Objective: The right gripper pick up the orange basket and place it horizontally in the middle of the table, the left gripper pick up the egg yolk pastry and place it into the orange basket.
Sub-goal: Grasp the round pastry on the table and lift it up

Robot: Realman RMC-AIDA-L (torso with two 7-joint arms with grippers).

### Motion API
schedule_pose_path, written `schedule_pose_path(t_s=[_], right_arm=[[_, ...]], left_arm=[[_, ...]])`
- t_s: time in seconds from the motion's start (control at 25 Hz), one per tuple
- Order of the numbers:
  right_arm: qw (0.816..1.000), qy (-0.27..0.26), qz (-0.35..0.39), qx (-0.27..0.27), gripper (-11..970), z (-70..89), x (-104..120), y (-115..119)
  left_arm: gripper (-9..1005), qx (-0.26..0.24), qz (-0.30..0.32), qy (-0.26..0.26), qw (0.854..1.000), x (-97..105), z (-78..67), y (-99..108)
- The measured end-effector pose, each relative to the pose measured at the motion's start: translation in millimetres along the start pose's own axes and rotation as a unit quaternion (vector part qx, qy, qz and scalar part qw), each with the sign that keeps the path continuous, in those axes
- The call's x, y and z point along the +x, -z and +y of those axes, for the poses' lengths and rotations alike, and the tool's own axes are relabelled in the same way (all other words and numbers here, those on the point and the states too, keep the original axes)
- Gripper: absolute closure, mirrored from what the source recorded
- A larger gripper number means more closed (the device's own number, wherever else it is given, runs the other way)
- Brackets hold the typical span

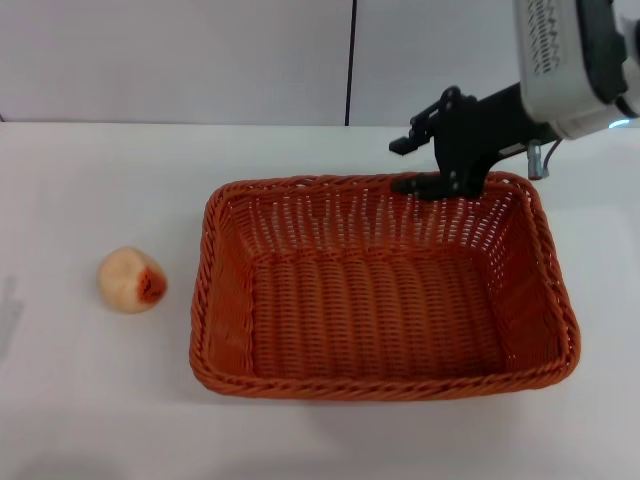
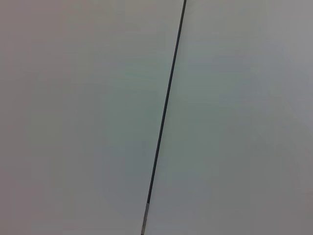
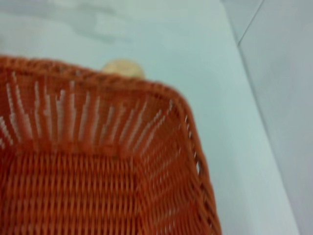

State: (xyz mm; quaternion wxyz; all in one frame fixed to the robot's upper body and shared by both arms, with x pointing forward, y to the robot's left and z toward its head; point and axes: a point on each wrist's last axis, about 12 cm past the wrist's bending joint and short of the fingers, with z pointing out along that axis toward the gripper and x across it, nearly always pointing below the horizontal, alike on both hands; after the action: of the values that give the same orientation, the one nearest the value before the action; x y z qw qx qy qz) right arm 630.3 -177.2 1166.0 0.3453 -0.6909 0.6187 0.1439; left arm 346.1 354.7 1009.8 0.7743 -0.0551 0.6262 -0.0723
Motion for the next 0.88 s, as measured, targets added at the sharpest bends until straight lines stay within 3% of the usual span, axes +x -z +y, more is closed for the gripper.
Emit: schedule_pose_path(t_s=[0.2,0.32,0.36,0.4,0.44,0.48,0.52,0.56,0.6,0.64,0.72,0.76,0.8,0.88], right_arm=[[0.998,-0.031,-0.056,0.018,533,10.6,-4.8,27.5],[0.988,-0.069,-0.13,0.054,531,29.1,3.8,50.1],[0.971,-0.101,-0.2,0.086,530,45.6,12.3,66.7],[0.971,-0.101,-0.2,0.086,530,45.6,12.3,66.7],[0.944,-0.133,-0.275,0.122,529,63.1,25.1,81.8],[0.944,-0.133,-0.275,0.122,529,63.1,25.1,81.8],[0.925,-0.151,-0.316,0.145,528,73.4,34.2,89.5],[0.885,-0.174,-0.386,0.194,528,94.9,55.8,98.1],[0.885,-0.174,-0.386,0.194,527,94.9,55.8,98.1],[0.868,-0.178,-0.41,0.218,526,105.2,65.7,100.3],[0.824,-0.189,-0.458,0.275,525,129.7,87.9,106.2],[0.793,-0.196,-0.486,0.311,525,150.2,103.1,110.9],[0.793,-0.196,-0.486,0.311,524,150.2,103.1,110.9],[0.771,-0.204,-0.505,0.332,523,166.2,113.4,114.3]], left_arm=[[290,0.028,0.014,-0.013,0.999,0.6,1.8,-5.2],[292,0.077,0.038,-0.028,0.996,1.6,2.7,-12.0],[292,0.107,0.054,-0.035,0.992,2.4,3.3,-16.6],[293,0.123,0.065,-0.037,0.99,3.1,4.1,-19.0],[294,0.142,0.08,-0.038,0.986,4.1,4.8,-23.0],[295,0.142,0.08,-0.038,0.986,4.1,4.8,-23.0],[295,0.155,0.092,-0.038,0.983,5.2,5.1,-25.9],[296,0.187,0.12,-0.039,0.974,9.2,3.7,-35.9],[297,0.187,0.12,-0.039,0.974,9.2,3.7,-35.9],[297,0.212,0.141,-0.045,0.966,13.9,0.7,-43.9],[299,0.227,0.155,-0.05,0.96,17.2,-1.4,-49.7],[299,0.242,0.17,-0.053,0.954,21.4,-4.7,-56.2],[300,0.242,0.17,-0.053,0.954,21.4,-4.7,-56.2],[302,0.262,0.184,-0.055,0.946,25.6,-9.8,-63.9]])
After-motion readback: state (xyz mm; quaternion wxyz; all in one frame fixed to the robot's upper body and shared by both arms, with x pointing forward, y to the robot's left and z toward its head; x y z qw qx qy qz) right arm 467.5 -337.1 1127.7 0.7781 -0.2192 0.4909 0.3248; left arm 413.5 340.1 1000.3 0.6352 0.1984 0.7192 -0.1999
